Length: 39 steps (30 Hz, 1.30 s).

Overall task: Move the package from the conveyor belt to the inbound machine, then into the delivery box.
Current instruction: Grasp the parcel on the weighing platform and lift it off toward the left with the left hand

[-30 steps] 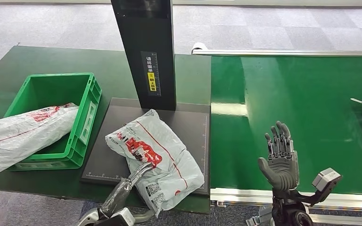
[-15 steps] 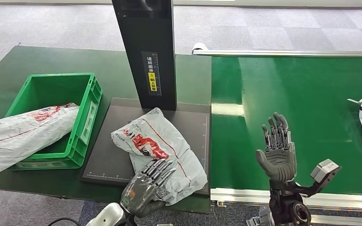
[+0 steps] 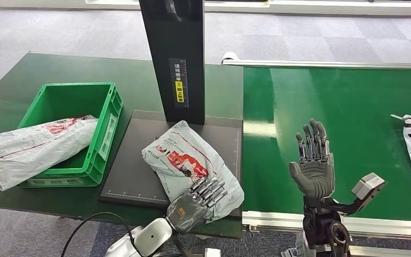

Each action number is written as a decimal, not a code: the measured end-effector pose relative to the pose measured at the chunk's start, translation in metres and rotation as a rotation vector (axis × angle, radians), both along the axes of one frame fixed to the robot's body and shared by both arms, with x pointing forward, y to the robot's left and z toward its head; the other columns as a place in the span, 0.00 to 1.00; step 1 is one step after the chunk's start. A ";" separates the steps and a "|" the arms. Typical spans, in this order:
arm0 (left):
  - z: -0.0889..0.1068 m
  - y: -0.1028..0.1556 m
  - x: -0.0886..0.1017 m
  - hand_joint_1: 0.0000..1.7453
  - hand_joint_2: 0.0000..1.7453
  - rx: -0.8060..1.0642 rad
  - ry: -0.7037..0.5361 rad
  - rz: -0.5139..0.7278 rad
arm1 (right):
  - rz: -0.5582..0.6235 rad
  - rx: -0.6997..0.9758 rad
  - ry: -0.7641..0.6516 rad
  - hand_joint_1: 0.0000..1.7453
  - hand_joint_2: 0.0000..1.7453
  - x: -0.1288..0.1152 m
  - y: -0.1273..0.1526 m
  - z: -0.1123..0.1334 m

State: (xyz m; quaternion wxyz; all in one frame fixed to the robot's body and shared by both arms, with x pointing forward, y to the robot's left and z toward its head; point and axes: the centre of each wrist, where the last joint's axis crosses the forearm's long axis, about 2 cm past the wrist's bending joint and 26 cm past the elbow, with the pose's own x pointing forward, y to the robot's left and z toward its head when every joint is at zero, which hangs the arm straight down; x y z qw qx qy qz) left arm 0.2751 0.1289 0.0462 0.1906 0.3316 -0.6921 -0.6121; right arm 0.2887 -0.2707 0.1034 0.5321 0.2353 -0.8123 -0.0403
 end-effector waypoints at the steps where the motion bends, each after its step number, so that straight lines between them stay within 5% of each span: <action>1: 0.000 0.000 0.001 1.00 1.00 -0.005 0.006 0.000 | -0.001 0.001 0.000 0.00 1.00 0.000 0.000 0.000; 8: 0.005 0.002 0.010 1.00 1.00 -0.142 0.118 -0.017 | -0.023 0.012 0.016 0.00 1.00 -0.006 0.000 -0.004; 13: 0.038 0.007 0.025 1.00 1.00 -0.347 0.233 -0.028 | -0.053 0.003 0.029 0.00 1.00 -0.018 -0.004 -0.006; 23: 0.101 0.083 0.037 1.00 1.00 -0.723 0.358 -0.166 | -0.153 0.000 0.048 0.00 1.00 -0.047 -0.026 -0.015; 31: 0.127 0.142 0.023 1.00 1.00 -0.885 0.278 -0.212 | -0.214 0.007 0.050 0.00 1.00 -0.057 -0.037 -0.017; 39: 0.175 0.199 0.022 1.00 1.00 -0.896 -0.139 -0.049 | -0.228 0.018 0.057 0.00 1.00 -0.065 -0.036 -0.018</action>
